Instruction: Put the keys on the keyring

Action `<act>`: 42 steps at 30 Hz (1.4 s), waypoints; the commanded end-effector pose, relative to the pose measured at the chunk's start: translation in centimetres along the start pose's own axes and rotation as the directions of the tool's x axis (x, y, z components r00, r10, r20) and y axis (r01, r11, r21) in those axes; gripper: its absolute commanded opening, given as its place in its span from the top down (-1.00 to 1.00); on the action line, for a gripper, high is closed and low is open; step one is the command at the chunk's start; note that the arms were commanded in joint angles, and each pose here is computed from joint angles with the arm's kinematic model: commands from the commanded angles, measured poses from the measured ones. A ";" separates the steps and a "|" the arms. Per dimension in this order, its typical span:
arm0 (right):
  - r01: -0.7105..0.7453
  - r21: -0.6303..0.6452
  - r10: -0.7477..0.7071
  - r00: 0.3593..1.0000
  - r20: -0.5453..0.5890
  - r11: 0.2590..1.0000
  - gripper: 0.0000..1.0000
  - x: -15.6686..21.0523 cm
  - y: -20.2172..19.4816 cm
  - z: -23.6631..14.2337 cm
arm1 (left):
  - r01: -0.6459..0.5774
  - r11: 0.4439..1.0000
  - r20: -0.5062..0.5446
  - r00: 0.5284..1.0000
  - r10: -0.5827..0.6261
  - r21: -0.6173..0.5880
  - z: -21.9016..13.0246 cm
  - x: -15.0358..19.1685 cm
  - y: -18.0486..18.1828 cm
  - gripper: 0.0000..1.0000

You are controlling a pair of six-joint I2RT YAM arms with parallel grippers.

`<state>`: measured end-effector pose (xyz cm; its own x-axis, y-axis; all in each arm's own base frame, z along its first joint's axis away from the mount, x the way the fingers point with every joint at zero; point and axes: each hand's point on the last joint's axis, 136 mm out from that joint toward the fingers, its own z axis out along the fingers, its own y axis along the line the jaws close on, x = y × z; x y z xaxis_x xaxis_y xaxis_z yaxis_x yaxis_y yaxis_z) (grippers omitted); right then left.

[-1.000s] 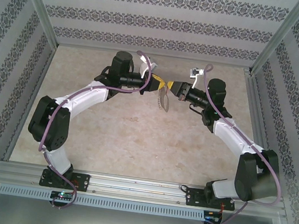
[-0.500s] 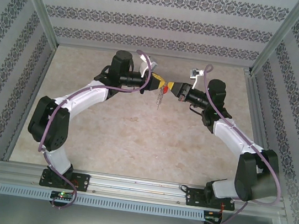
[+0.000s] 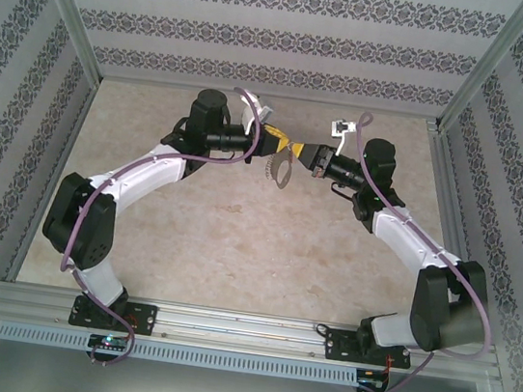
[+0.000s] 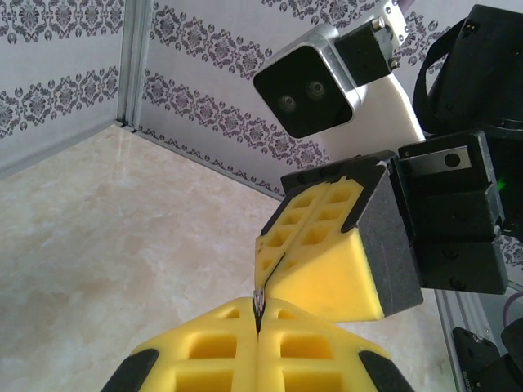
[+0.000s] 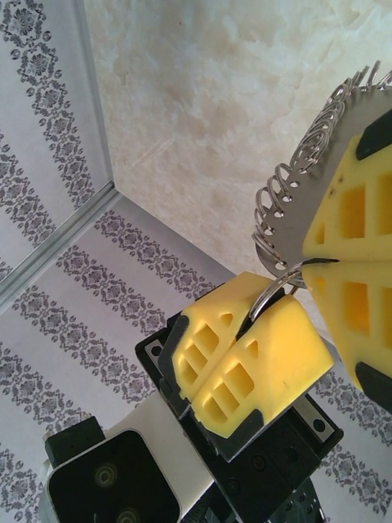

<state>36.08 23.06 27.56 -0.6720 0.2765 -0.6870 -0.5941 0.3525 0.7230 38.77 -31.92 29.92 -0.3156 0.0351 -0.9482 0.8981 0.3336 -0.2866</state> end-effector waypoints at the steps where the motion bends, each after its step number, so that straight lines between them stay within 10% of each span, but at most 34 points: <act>1: -0.015 -0.037 0.013 0.998 -0.054 0.999 1.00 1.0 0.1 0.5 | -0.112 0.993 0.136 0.985 0.107 0.028 -0.9 -4.6 -2.2 1.00; 31: -0.049 -0.078 0.036 0.987 -0.157 0.996 1.00 3.7 -0.1 1.6 | -0.090 0.995 0.186 0.979 0.080 0.043 -0.6 -5.1 -2.0 1.00; 37: -0.089 0.014 0.090 0.989 -0.114 0.996 0.32 3.5 -2.8 -0.4 | -0.096 0.995 0.193 0.977 0.086 0.040 -0.6 -5.1 -2.0 1.00; 42: -0.115 0.052 0.118 0.991 -0.065 0.992 0.22 2.9 -4.2 -2.1 | -0.094 0.995 0.193 0.978 0.083 0.046 -0.6 -5.1 -2.0 1.00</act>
<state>36.05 21.14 22.36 -0.7677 0.2487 -0.5905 -0.4894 0.3674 0.7909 38.78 -32.24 32.18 -0.2704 -0.0630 -0.9607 0.9114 0.3049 -0.2765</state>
